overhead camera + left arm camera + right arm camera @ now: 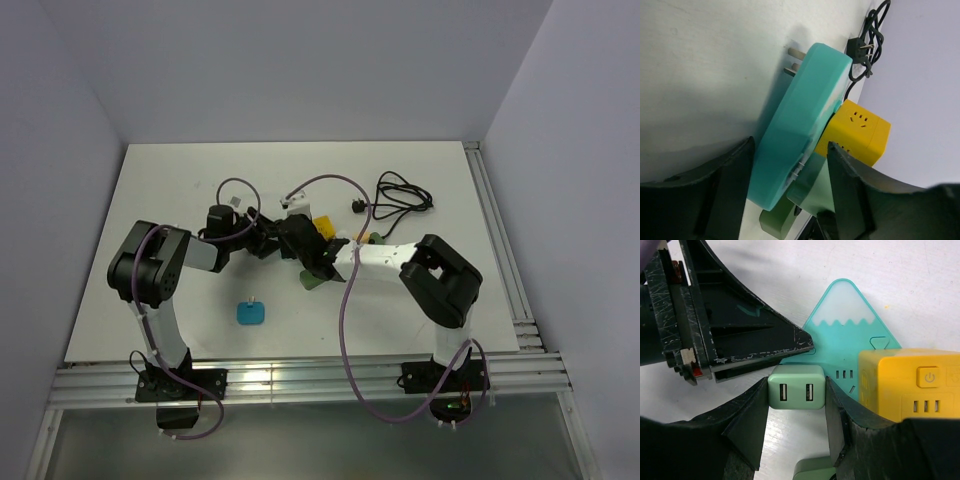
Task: Insert the plug
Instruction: Insert the plug into the socket.
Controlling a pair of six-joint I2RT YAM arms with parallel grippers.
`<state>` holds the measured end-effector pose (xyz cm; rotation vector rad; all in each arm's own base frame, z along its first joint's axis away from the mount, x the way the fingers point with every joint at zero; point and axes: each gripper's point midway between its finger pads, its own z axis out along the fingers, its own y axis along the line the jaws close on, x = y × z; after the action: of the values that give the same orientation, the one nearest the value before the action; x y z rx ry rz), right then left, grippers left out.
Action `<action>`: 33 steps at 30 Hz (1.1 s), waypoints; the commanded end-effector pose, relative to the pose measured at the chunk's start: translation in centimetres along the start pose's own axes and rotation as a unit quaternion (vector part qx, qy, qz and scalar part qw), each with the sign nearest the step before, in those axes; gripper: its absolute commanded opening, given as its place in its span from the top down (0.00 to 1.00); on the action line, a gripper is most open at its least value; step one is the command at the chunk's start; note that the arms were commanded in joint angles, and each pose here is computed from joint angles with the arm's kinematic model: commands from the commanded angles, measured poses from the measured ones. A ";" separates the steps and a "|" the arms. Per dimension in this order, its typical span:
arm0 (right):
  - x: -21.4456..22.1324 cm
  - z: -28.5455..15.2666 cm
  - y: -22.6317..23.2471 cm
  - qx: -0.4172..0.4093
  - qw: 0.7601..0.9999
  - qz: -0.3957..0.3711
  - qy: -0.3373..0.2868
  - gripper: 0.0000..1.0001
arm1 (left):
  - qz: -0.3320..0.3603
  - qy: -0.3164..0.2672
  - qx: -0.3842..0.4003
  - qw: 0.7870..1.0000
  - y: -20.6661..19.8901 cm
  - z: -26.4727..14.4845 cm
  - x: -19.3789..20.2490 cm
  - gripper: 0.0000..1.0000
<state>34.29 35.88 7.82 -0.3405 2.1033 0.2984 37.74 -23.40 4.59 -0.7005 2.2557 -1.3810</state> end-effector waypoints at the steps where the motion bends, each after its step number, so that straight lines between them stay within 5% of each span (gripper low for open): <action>1: 8.7 0.5 -0.9 0.009 0.992 -0.013 0.126 0.96 | 0.036 0.035 0.076 0.996 -5.6 -1.3 2.1 0.35; 6: 10.4 0.6 -0.9 0.009 0.984 -0.028 0.173 0.96 | 0.035 0.037 0.078 0.996 -5.8 -1.2 2.4 0.22; 22: 13.6 0.7 -2.4 0.055 0.965 -0.061 0.249 0.98 | 0.008 0.049 0.094 0.994 -5.9 -0.4 2.8 0.17; 33: 3.5 -1.2 -0.7 0.014 0.987 -0.044 0.151 0.41 | 0.024 0.028 0.076 0.996 -6.0 -0.7 0.5 0.06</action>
<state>34.64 36.13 7.55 -0.3730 2.2355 0.2195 38.05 -23.81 5.94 -0.7250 2.2182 -1.4191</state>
